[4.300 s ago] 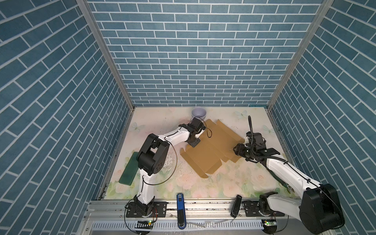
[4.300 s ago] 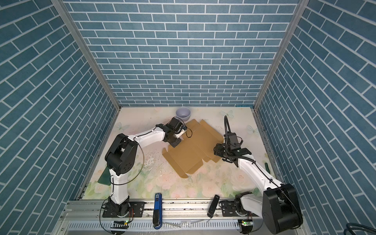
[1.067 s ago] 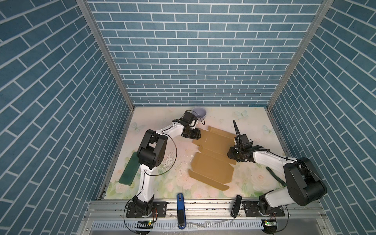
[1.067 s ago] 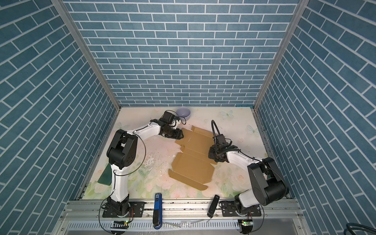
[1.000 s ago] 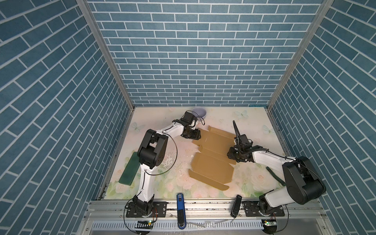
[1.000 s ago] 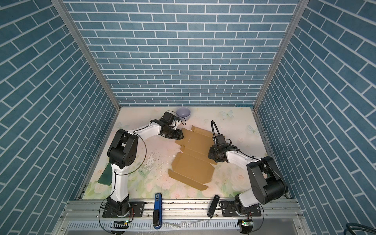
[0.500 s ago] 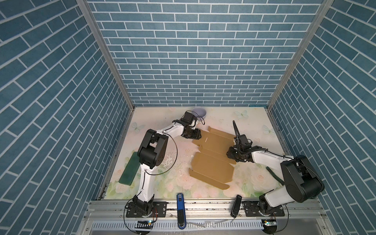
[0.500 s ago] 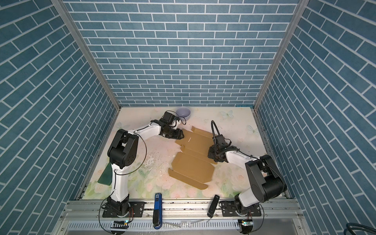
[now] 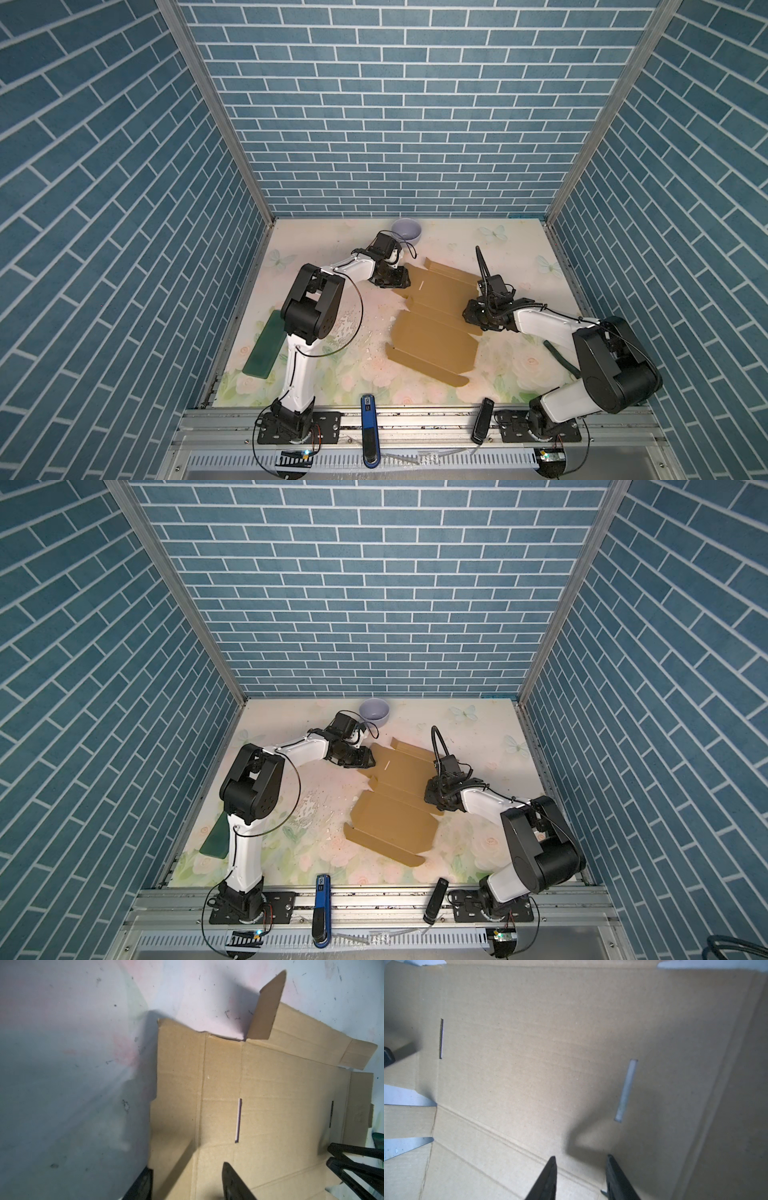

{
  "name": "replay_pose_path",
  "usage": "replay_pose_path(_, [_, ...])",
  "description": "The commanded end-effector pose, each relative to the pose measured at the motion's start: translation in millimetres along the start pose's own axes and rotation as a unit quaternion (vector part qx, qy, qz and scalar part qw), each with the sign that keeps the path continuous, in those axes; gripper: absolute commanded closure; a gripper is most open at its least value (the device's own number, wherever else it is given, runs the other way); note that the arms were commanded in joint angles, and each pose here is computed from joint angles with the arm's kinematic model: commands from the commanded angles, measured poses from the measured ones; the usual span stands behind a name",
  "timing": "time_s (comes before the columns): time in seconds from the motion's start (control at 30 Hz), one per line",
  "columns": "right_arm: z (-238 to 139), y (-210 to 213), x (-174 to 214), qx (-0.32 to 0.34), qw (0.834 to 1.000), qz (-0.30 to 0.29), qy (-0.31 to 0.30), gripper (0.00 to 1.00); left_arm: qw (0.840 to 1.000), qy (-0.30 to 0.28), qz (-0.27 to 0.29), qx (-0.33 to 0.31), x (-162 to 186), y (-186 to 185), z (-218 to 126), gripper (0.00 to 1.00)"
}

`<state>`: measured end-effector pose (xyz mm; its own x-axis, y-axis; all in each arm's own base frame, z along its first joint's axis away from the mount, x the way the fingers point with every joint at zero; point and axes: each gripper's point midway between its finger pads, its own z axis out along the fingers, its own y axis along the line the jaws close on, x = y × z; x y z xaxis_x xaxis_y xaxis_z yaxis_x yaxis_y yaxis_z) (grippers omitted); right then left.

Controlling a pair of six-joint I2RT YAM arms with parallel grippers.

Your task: Fold the paper box

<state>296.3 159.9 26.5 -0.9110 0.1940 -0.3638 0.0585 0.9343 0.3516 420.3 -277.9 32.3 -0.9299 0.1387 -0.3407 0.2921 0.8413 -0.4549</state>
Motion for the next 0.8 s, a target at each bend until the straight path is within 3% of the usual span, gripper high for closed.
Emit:
replay_pose_path(0.0, [9.3, -15.6, 18.1, 0.029, 0.999, 0.015, 0.026, 0.61, 0.999, 0.035, -0.023, 0.006, 23.6, 2.2, 7.7, 0.5])
replay_pose_path(0.33, [9.1, -15.9, 17.4, 0.03, 0.999, 0.014, 0.025, 0.61, 0.998, 0.043, -0.005, 0.039, 24.6, -26.4, 12.2, 0.6])
replay_pose_path(0.77, [7.5, -16.8, 18.4, 0.03, 0.999, 0.012, 0.024, 0.62, 0.999, 0.04, 0.003, 0.015, 16.4, -20.3, 19.7, 0.81])
